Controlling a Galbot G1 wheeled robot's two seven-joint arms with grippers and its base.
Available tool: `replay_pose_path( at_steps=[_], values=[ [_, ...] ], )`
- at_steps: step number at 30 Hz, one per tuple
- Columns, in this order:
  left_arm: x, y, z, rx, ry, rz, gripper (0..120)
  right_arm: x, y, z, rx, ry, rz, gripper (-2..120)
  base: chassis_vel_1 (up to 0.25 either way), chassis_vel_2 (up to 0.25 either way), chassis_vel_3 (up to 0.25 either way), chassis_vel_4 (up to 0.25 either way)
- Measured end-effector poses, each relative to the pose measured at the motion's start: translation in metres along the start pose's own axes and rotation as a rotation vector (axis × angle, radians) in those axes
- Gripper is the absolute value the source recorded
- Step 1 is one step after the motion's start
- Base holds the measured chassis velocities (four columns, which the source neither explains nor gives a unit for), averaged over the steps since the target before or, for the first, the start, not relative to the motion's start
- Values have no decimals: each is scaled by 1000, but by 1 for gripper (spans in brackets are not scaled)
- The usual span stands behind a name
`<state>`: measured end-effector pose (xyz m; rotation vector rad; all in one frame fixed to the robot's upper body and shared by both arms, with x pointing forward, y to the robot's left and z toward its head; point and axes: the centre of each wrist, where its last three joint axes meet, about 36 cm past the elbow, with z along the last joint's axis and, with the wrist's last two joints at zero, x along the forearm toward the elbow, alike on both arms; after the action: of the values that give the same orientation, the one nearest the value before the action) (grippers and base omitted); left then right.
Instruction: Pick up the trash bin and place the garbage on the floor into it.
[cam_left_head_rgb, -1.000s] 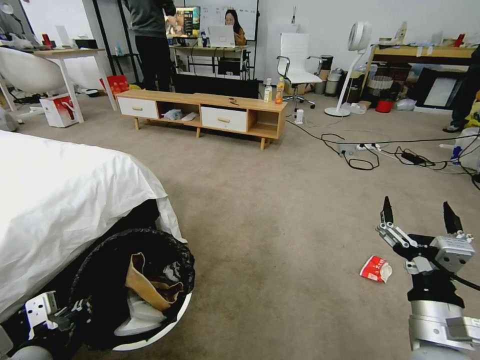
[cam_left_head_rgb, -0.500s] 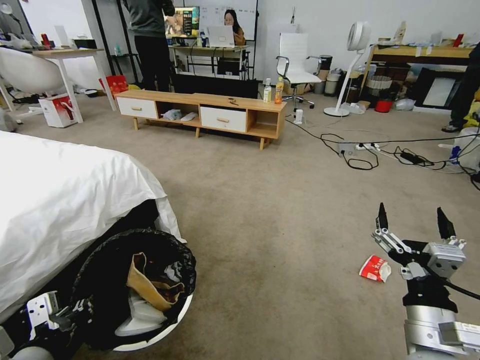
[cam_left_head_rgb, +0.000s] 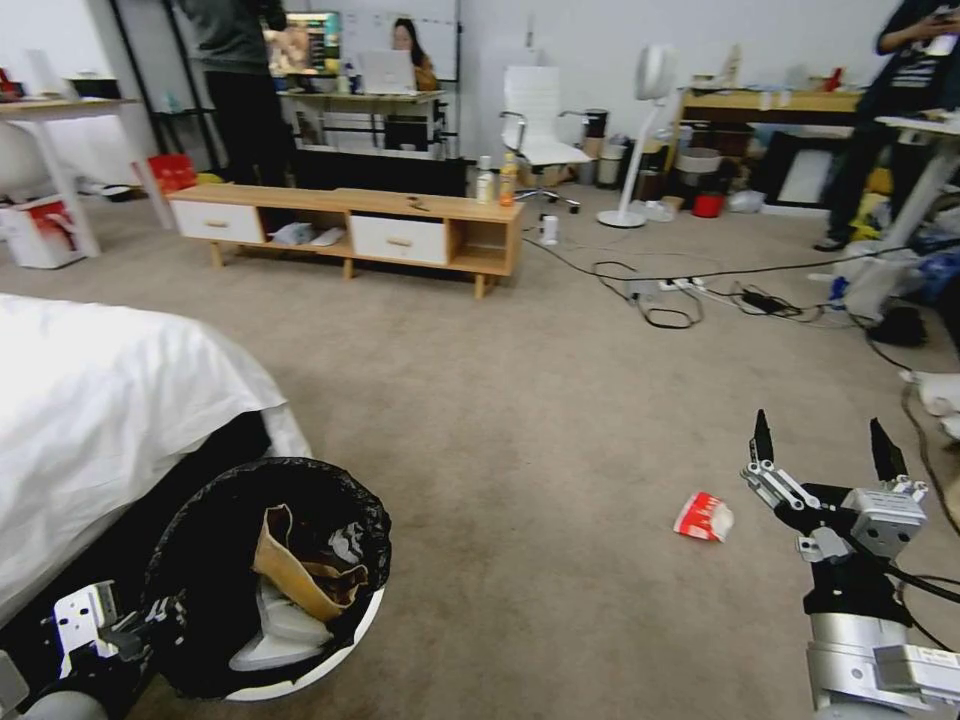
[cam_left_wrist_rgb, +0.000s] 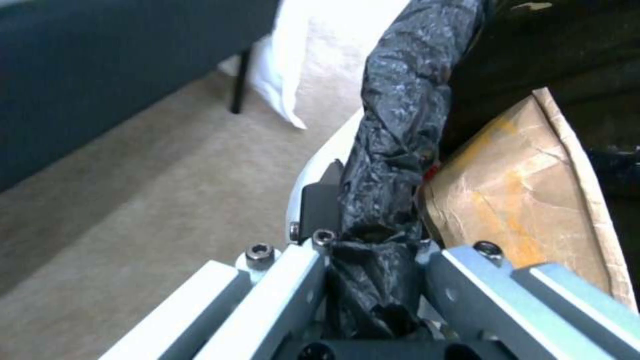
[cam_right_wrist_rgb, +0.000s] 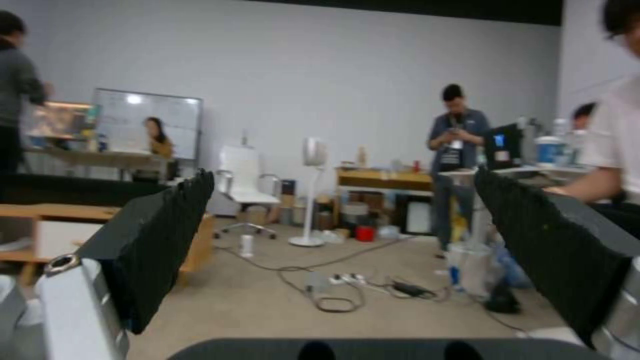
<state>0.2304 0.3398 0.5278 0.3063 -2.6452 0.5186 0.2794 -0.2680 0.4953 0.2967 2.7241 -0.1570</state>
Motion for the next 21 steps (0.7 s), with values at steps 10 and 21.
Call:
replay_pose_path(
  at_steps=[10, 21],
  values=[
    [0, 0, 1, 6, 4, -4, 1, 2, 0, 4, 6, 1, -5, 99, -115, -113, -115, -124],
    [1, 0, 2, 17, 3, -11, 1, 3, 0, 6, 7, -1, -19, 100, -88, -95, -87, -88]
  ],
)
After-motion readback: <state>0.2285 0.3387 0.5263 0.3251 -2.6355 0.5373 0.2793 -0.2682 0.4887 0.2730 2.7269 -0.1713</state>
